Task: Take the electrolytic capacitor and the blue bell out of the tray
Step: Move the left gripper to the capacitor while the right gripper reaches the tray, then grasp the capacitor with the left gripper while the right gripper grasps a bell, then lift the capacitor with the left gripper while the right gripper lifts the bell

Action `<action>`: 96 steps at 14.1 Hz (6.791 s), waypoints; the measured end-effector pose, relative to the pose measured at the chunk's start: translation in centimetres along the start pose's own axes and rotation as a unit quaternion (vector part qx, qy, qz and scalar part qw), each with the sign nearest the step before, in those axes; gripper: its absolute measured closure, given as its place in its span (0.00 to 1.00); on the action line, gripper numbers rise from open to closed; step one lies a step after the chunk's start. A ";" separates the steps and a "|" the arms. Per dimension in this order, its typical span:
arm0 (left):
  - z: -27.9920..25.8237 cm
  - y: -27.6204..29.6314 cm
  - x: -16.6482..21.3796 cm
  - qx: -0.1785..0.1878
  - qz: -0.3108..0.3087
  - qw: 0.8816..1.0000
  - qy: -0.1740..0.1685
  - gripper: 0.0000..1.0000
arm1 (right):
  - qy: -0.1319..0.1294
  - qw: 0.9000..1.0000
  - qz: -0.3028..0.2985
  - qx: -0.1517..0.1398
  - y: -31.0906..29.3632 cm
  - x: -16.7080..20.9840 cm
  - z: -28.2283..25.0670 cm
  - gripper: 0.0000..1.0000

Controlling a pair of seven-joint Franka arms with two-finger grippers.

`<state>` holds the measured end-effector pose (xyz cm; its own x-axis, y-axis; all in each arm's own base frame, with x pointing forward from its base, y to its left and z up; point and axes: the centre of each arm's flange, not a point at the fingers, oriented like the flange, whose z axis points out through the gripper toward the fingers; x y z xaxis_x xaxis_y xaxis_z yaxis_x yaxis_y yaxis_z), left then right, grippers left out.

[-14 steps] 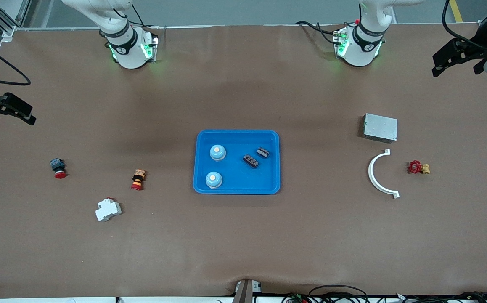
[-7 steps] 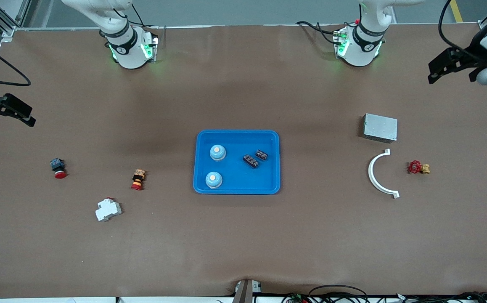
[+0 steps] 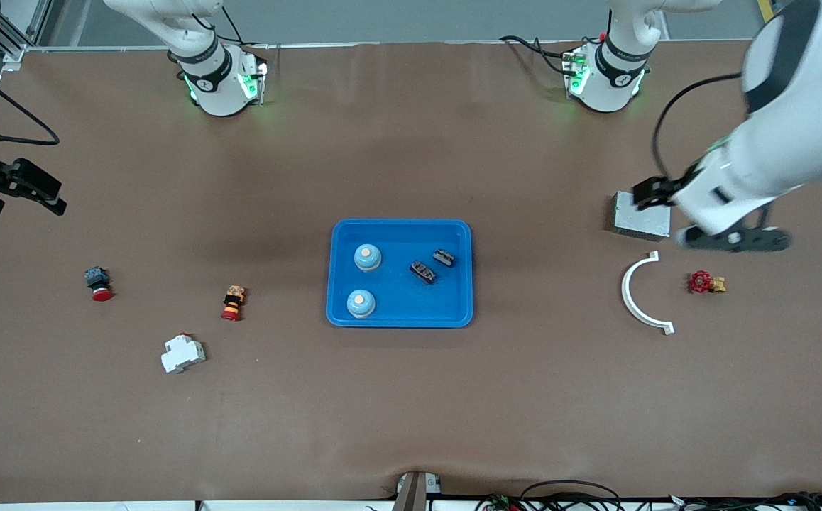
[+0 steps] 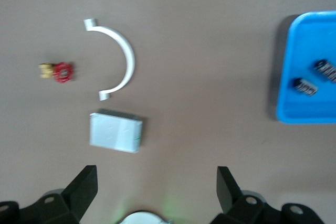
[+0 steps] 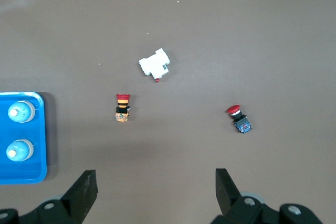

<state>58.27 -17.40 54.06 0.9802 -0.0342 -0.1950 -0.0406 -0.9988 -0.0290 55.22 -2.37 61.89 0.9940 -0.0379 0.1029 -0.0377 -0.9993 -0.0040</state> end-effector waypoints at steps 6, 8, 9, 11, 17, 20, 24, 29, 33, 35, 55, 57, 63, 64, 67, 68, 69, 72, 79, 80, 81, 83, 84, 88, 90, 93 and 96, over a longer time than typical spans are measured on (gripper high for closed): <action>8.2 11.7 2.9 -0.040 -0.131 0.991 0.008 0.00 | 0.006 1.000 -0.005 0.001 -0.6 0.1 0.2 0.00; 13.0 16.4 3.5 -0.044 -0.187 0.981 0.010 0.00 | 0.009 1.000 -0.003 0.002 -2.0 0.2 1.8 0.00; 15.4 18.9 3.6 -0.048 -0.222 0.974 0.012 0.03 | 0.006 1.000 0.002 0.004 -2.9 0.1 3.1 0.00; 20.2 22.9 3.7 -0.058 -0.285 0.957 0.016 0.10 | 0.005 1.000 0.012 0.007 -5.5 -0.2 5.8 0.00; 30.8 28.0 3.4 -0.061 -0.415 0.908 0.007 0.25 | -0.015 0.997 0.069 0.026 -14.7 -2.1 15.2 0.00; 33.9 28.7 2.7 -0.038 -0.458 0.888 0.007 0.24 | -0.015 0.995 0.093 0.037 -20.7 -2.0 21.1 0.00; 36.0 29.1 1.3 -0.017 -0.477 0.879 0.003 0.38 | -0.023 0.992 0.119 0.040 -27.7 -3.8 28.3 0.00; 33.9 28.6 1.8 -0.022 -0.485 0.874 0.009 0.66 | -0.045 0.986 0.159 0.030 -34.2 -7.8 32.4 0.00; 23.9 22.5 3.7 -0.011 -0.475 0.879 0.028 0.66 | -0.046 0.983 0.177 0.032 -37.8 -10.2 34.0 0.00; 19.2 17.3 4.7 -0.006 -0.449 0.893 0.026 0.66 | -0.042 0.981 0.188 0.037 -39.2 -11.2 34.6 0.00; 33.6 -5.9 11.0 0.059 -0.372 0.925 0.044 0.41 | -0.002 0.978 0.205 0.025 -42.4 -13.2 43.1 0.00; 31.2 -5.1 10.9 0.054 -0.370 0.926 0.053 0.21 | -0.001 0.980 0.200 0.022 -42.6 -13.4 43.6 0.09; 22.1 8.3 6.9 0.023 -0.375 0.925 0.062 0.00 | 0.011 0.981 0.192 0.018 -42.9 -12.4 42.6 0.31; 21.4 11.4 6.1 0.016 -0.369 0.927 0.070 0.00 | 0.010 0.981 0.194 0.011 -42.6 -11.8 42.3 0.31; 22.3 19.5 4.4 0.009 -0.323 0.943 0.076 0.00 | -0.004 0.987 0.158 -0.024 -39.9 -8.5 40.0 0.32; 23.6 22.0 4.0 0.010 -0.301 0.950 0.080 0.05 | -0.010 0.990 0.138 -0.035 -37.8 -6.7 38.5 0.32; 25.1 24.5 3.7 0.009 -0.278 0.956 0.090 0.05 | -0.018 0.993 0.112 -0.044 -34.9 -4.7 36.8 0.32; 28.7 29.9 2.6 -0.015 -0.212 0.970 0.119 0.14 | -0.041 0.997 0.025 -0.058 -22.1 0.9 33.5 0.32; 31.9 35.4 -0.5 -0.035 -0.118 0.984 0.127 0.27 | -0.032 0.986 -0.156 -0.049 4.0 5.0 33.6 0.32; 32.2 35.6 -0.7 -0.033 -0.116 0.985 0.125 0.37 | -0.031 0.985 -0.165 -0.047 5.9 5.0 34.2 0.32; 32.6 35.6 -0.7 -0.032 -0.115 0.985 0.123 0.38 | -0.030 0.984 -0.171 -0.038 7.4 5.0 35.1 0.32; 33.2 35.8 -0.9 -0.029 -0.114 0.986 0.120 0.38 | -0.024 0.983 -0.182 -0.007 9.3 5.9 36.9 0.32; 33.5 35.8 -0.9 -0.028 -0.113 0.986 0.118 0.38 | -0.019 0.982 -0.190 0.004 10.0 6.7 37.8 0.32; 34.7 35.5 -1.0 -0.020 -0.113 0.987 0.112 0.63 | -0.033 0.978 -0.203 0.016 12.8 9.7 40.8 0.32; 34.5 35.5 -0.9 -0.021 -0.114 0.987 0.113 0.67 | -0.035 0.977 -0.210 0.017 13.3 10.7 41.7 0.32; 31.5 33.7 0.5 -0.005 -0.134 0.984 0.116 0.67 | -0.038 0.974 -0.221 0.018 14.5 11.3 43.8 0.32; 23.4 28.5 3.1 0.000 -0.163 0.977 0.137 0.68 | -0.037 0.971 -0.234 0.017 15.4 11.4 44.3 0.32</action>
<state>55.57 -45.09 29.66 0.9563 0.2766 0.0947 0.2818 -0.9584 -0.0464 70.58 -18.19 18.90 0.9065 0.4211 0.0302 0.4215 -0.9068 -0.0077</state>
